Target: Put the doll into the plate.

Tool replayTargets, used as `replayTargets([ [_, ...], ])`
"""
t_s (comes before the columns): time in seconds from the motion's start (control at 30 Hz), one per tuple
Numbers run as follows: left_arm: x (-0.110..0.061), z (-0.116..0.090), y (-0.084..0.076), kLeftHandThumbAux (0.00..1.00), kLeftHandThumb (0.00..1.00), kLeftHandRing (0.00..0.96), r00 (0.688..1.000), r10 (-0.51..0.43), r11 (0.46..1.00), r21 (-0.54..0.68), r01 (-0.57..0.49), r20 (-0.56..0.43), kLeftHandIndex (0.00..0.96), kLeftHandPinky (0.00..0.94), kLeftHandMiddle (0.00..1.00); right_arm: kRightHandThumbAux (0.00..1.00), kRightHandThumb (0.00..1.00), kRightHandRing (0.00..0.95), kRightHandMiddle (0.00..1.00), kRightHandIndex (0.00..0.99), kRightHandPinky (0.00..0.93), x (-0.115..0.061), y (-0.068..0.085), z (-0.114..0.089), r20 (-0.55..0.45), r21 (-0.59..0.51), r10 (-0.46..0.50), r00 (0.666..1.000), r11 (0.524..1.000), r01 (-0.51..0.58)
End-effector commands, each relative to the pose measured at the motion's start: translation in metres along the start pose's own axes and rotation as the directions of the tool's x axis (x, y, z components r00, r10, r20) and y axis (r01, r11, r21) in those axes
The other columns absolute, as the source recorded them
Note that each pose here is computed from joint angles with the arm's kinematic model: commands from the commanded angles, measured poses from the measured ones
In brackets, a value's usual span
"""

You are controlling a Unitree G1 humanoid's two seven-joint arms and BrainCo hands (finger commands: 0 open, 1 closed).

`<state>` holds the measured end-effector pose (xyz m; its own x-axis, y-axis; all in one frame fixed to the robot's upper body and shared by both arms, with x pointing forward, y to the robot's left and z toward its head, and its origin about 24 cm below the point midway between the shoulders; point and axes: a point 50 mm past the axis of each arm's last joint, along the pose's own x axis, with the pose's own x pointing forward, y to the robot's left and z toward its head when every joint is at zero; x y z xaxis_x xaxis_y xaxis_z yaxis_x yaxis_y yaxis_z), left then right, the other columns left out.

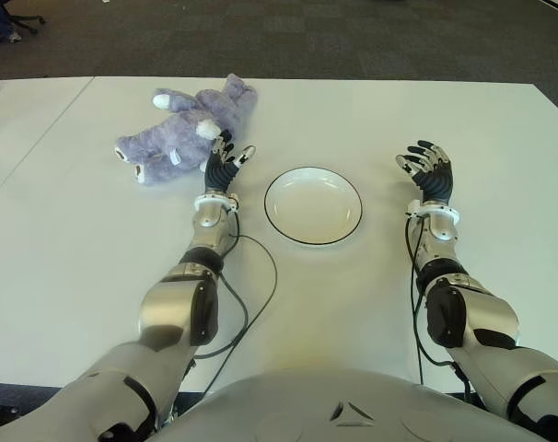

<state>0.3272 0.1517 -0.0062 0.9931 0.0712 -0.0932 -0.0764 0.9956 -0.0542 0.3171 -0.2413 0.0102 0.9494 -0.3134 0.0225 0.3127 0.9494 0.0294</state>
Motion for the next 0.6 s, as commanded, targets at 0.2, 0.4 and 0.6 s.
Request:
replayTargets([
  [0.2, -0.0725, -0.0984, 0.0143, 0.644, 0.0, 0.056, 0.892, 0.063, 0.998, 0.009, -0.066, -0.447, 0.026, 0.058, 0.06, 0.853, 0.201, 0.363, 0.335, 0.255, 0.379, -0.0858, -0.0034, -0.0991, -0.473, 0.022, -0.038, 0.88, 0.998, 0.055],
  [0.4, -0.0727, -0.0985, 0.0145, 0.639, 0.0, 0.055, 0.892, 0.062, 0.998, 0.007, -0.065, -0.447, 0.035, 0.055, 0.061, 0.849, 0.2, 0.366, 0.335, 0.254, 0.373, -0.0859, -0.0034, -0.0992, -0.473, 0.026, -0.038, 0.88, 0.998, 0.057],
  [0.6, -0.0725, -0.0982, 0.0141, 0.634, 0.0, 0.06, 0.894, 0.063, 0.998, 0.009, -0.066, -0.444, 0.04, 0.08, 0.065, 0.845, 0.186, 0.36, 0.332, 0.254, 0.38, -0.0858, -0.0035, -0.0993, -0.475, 0.025, -0.039, 0.879, 0.998, 0.058],
])
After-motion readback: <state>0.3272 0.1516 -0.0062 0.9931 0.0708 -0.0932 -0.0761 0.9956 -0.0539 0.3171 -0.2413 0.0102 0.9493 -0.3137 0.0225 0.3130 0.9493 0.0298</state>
